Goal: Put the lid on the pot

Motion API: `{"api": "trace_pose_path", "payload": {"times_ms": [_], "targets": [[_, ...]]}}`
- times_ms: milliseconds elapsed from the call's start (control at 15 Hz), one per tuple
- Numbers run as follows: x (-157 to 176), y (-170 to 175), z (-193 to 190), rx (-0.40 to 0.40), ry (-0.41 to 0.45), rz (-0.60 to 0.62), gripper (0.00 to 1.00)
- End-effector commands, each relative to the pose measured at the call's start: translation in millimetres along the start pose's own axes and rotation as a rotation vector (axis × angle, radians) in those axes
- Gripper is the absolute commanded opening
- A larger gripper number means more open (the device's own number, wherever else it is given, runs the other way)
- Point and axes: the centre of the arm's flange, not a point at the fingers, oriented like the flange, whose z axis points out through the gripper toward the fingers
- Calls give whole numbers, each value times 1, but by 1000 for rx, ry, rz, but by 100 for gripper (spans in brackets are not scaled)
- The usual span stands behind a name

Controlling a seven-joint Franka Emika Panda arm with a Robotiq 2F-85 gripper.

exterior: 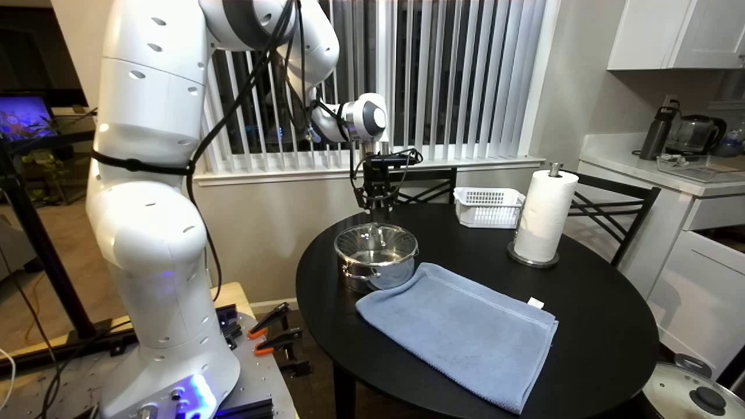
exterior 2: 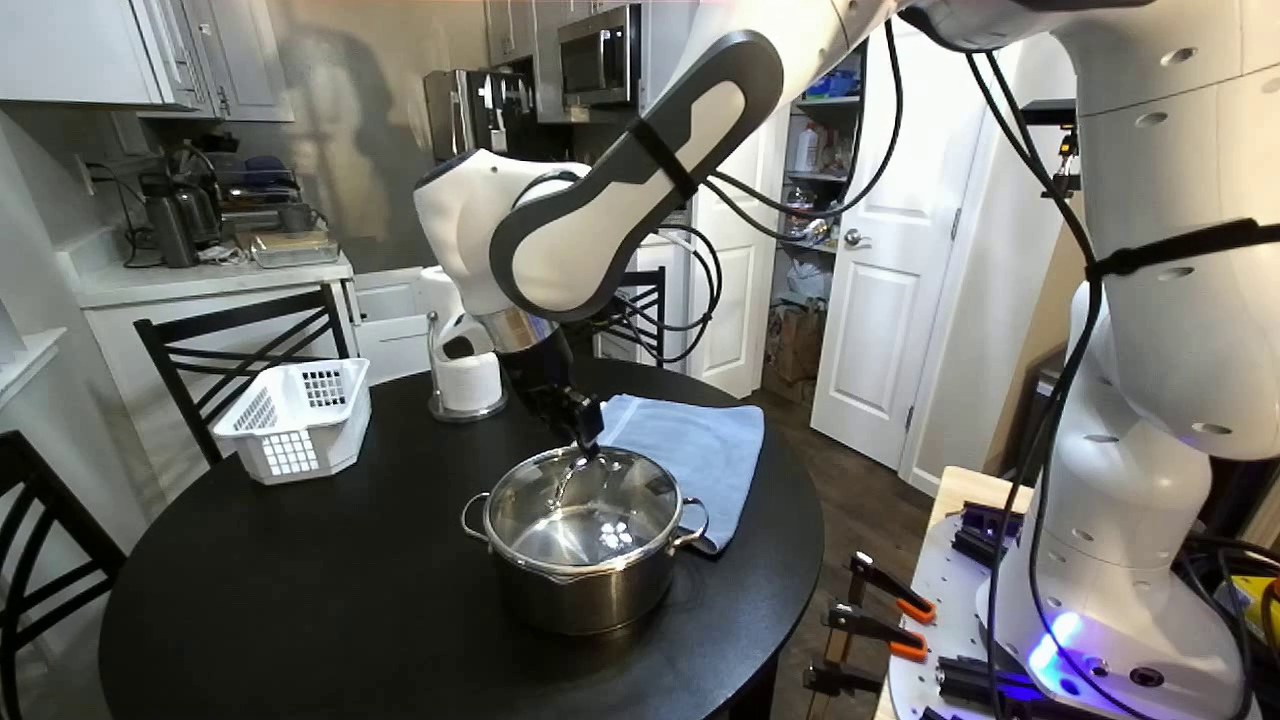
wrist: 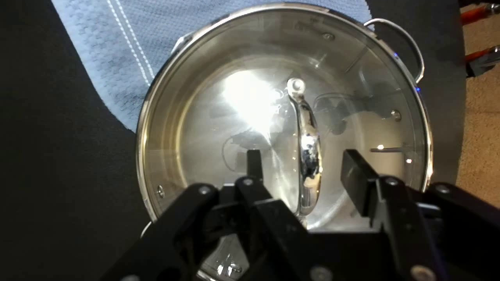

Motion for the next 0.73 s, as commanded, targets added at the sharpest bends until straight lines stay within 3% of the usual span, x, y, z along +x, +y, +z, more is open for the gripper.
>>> {"api": "trace_pose_path", "payload": {"times_ms": [0, 67, 133, 333, 667], "targets": [[-12, 0, -11, 3, 20, 28, 86], [-14, 2, -12, 3, 21, 44, 93], [-4, 4, -5, -4, 10, 14, 74], [-7, 6, -7, -6, 14, 23, 93], [-7, 6, -7, -5, 14, 23, 93]]}}
